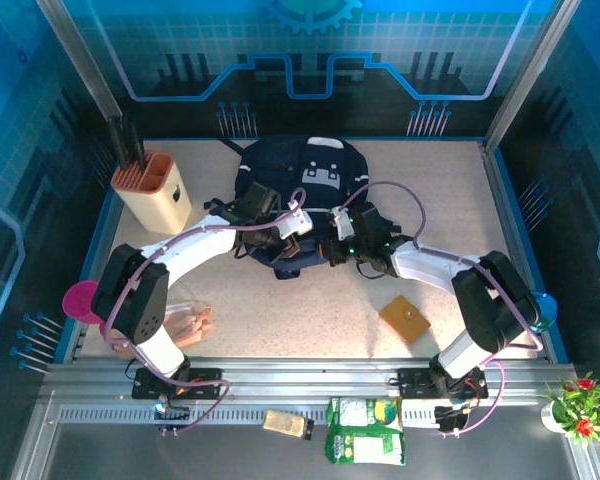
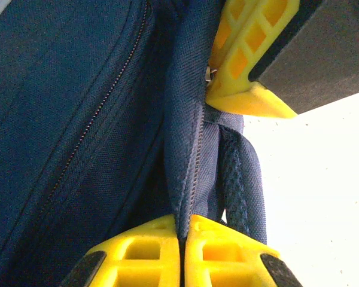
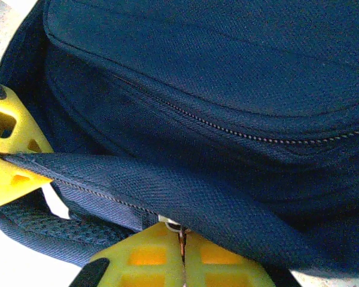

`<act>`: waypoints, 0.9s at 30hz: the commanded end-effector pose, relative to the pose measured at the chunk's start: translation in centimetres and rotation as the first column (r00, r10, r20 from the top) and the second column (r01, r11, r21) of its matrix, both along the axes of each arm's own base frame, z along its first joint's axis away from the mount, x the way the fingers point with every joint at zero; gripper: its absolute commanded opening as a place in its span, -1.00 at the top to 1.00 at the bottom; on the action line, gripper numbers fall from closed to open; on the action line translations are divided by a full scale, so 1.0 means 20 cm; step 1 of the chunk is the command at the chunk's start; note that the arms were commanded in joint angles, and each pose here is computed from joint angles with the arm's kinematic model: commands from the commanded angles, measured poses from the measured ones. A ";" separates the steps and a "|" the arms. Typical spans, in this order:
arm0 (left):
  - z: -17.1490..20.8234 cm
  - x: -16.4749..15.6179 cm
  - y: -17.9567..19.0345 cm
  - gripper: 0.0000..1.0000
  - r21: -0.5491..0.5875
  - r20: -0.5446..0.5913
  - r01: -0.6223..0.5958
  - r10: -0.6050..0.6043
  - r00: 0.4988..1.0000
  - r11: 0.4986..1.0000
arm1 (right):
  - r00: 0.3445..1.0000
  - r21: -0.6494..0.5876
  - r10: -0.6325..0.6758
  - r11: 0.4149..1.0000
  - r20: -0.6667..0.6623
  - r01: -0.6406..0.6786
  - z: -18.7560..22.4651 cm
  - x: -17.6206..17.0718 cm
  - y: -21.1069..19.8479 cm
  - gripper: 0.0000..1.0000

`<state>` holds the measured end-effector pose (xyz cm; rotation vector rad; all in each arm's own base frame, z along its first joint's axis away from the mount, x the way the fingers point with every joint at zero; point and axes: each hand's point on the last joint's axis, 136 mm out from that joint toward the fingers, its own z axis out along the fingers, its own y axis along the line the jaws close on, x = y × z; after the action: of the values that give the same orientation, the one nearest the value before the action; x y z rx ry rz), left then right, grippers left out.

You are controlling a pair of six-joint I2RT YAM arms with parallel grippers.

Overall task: Pack the student bag
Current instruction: Zip the student bag at the top-center of the table.

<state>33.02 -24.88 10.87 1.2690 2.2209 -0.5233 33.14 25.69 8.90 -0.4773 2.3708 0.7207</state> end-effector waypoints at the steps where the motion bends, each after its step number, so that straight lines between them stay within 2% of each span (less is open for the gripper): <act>1: 0.12 -0.01 -0.01 0.90 -0.061 0.041 0.016 -0.013 0.999 0.998 | 0.997 -0.121 -0.082 0.989 0.012 0.083 -0.05 0.00 -0.13 1.00; 6: 0.13 0.01 0.03 0.97 -0.045 0.060 -0.017 0.020 0.998 0.999 | 0.967 -0.245 -0.247 0.935 0.063 0.255 -0.09 0.00 -0.36 1.00; 11: 0.14 0.02 0.04 0.98 -0.056 0.065 -0.033 0.037 0.997 0.998 | 0.934 -0.283 -0.355 0.894 0.031 0.349 -0.15 0.03 -0.52 0.98; 20: 0.15 -0.01 0.05 0.99 -0.069 0.057 -0.039 0.043 0.997 0.997 | 0.926 -0.323 -0.376 0.877 -0.004 0.355 -0.17 0.17 -0.61 0.89; 23: 0.15 -0.04 0.05 0.99 -0.077 0.039 -0.029 0.032 0.999 0.997 | 0.922 -0.319 -0.387 0.872 0.018 0.372 -0.11 0.27 -0.64 0.86; 27: 0.15 -0.08 0.04 0.99 -0.096 0.011 -0.016 0.017 1.000 0.995 | 0.930 -0.281 -0.367 0.890 0.024 0.358 -0.08 0.39 -0.64 0.71</act>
<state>32.56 -24.32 12.10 1.2355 2.1795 -0.5284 39.05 15.51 7.34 -0.1669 2.4920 0.3043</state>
